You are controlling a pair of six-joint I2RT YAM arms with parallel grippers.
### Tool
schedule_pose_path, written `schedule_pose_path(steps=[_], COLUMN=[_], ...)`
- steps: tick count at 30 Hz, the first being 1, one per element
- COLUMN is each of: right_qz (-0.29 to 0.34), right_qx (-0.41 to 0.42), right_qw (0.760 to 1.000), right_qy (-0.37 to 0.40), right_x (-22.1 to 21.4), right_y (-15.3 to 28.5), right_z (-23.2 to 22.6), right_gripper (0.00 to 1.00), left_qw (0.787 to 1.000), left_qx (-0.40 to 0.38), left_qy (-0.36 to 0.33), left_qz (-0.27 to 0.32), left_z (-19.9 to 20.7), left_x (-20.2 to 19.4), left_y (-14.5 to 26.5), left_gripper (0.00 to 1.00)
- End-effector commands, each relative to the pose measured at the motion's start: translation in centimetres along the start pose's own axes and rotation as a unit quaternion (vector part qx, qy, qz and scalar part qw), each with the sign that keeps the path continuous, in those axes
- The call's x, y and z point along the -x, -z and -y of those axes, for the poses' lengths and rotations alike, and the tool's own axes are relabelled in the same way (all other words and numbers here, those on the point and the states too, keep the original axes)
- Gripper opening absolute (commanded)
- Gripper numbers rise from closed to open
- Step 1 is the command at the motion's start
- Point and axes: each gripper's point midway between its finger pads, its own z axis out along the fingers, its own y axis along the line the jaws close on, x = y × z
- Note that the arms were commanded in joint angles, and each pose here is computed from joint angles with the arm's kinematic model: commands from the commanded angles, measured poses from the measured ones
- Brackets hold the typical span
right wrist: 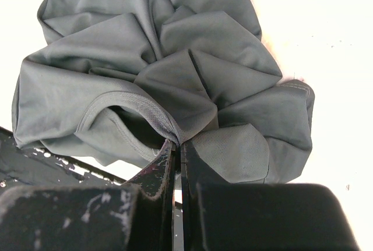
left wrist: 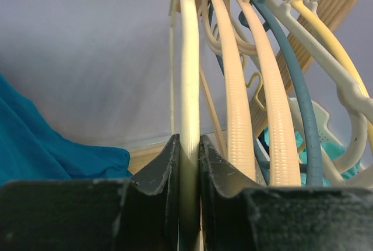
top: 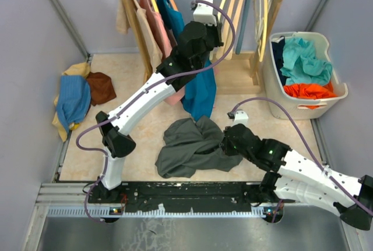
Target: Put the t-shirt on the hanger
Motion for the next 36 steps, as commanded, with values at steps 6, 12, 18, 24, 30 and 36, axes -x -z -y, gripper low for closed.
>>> schedule_pose_path(steps=[6,12,18,24,30,36], right_qz=[0.018,0.018,0.014,0.014,0.016,0.015], right_qx=[0.006,0.007,0.008,0.007,0.005,0.008], right_qw=[1.000,1.000,1.000,1.000,1.000,1.000], right_qy=[-0.001,0.002,0.005,0.005,0.004,0.007], right_x=[1.1,1.3,1.2,1.3,1.4,1.4], right_y=[-0.2,-0.3,-0.6,-0.6,-0.4,-0.4], right_z=[-0.3,-0.5,-0.7,-0.6,-0.5,-0.6], right_gripper=[0.00,0.00,0.00,0.00,0.00,0.00], left_qw=[0.999,0.998,0.995,0.991,0.994,0.997], left_qx=[-0.009,-0.005,-0.022,-0.041,-0.027,-0.047], left_qy=[0.006,0.004,-0.006,-0.018,-0.012,-0.006], left_qz=[0.038,0.064,0.095,0.123,0.102,0.063], left_z=[-0.3,-1.1,-1.1,-0.3,-1.3,-1.9], left_x=[3.6,6.8,8.5,9.6,10.5,10.1], left_y=[0.2,1.7,2.8,2.8,3.9,6.6], left_gripper=[0.10,0.09,0.07,0.06,0.06,0.05])
